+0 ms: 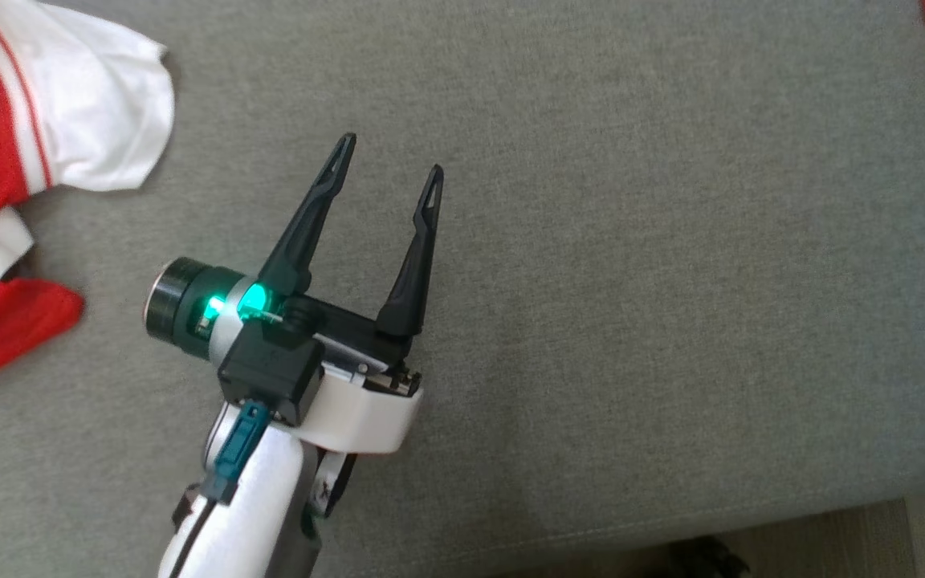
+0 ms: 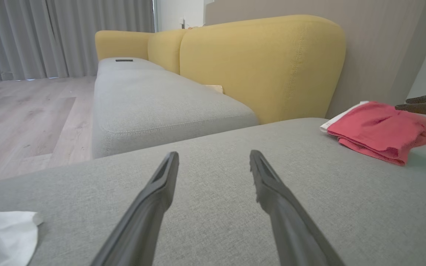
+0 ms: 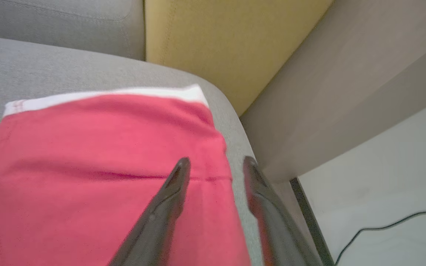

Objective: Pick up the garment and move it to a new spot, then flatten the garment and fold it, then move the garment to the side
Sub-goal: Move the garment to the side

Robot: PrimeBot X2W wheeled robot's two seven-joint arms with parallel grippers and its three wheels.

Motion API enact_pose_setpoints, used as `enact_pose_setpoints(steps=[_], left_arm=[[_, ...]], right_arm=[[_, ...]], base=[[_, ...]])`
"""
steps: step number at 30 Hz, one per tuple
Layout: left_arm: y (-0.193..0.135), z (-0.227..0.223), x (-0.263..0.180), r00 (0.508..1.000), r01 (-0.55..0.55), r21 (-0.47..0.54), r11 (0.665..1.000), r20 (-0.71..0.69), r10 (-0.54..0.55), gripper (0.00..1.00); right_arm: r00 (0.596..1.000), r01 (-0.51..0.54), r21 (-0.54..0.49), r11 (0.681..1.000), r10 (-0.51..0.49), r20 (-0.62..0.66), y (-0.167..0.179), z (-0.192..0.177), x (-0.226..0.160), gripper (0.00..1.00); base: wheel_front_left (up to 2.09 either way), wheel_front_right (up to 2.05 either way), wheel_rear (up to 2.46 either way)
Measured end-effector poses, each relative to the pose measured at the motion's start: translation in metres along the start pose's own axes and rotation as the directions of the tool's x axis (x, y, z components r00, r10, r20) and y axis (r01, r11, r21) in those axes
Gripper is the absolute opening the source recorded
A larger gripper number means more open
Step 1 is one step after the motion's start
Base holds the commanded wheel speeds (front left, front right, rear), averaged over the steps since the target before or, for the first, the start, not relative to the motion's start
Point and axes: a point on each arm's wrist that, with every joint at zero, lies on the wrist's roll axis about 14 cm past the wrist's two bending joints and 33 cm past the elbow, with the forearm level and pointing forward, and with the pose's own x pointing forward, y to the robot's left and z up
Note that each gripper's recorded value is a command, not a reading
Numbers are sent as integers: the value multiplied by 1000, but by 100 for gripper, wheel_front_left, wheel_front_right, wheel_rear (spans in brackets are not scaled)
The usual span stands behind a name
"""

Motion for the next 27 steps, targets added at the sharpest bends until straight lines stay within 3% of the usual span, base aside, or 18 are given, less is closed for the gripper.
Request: enact_pose_setpoints(steps=[3,7,13,17,22,23,27], left_arm=[[0,14,-5,1000,-14,11,1000,21,14,100],[1,28,-22,998,-52,27,998,23,52,100],[13,36,-68,986,-166,47,985,-20,168,100],[24,43,-92,972,-231,78,970,-23,233,100],[42,55,-131,943,-328,124,936,-7,332,100],[49,60,-146,930,-366,126,922,4,368,100],[57,65,-171,909,-414,142,899,16,416,100]], right_arm=[[999,-6,-7,1000,6,53,7,12,-6,100],[982,-77,78,994,62,178,43,38,-21,100],[946,-232,180,956,179,271,111,32,-69,100],[921,-302,216,928,226,318,137,30,-98,100],[848,-444,256,859,310,430,187,40,-153,100],[815,-481,251,840,323,480,196,46,-174,100],[762,-529,240,814,331,557,211,50,-211,100]], base=[[0,0,0],[0,0,0],[0,0,0],[0,0,0],[0,0,0],[0,0,0],[0,0,0]])
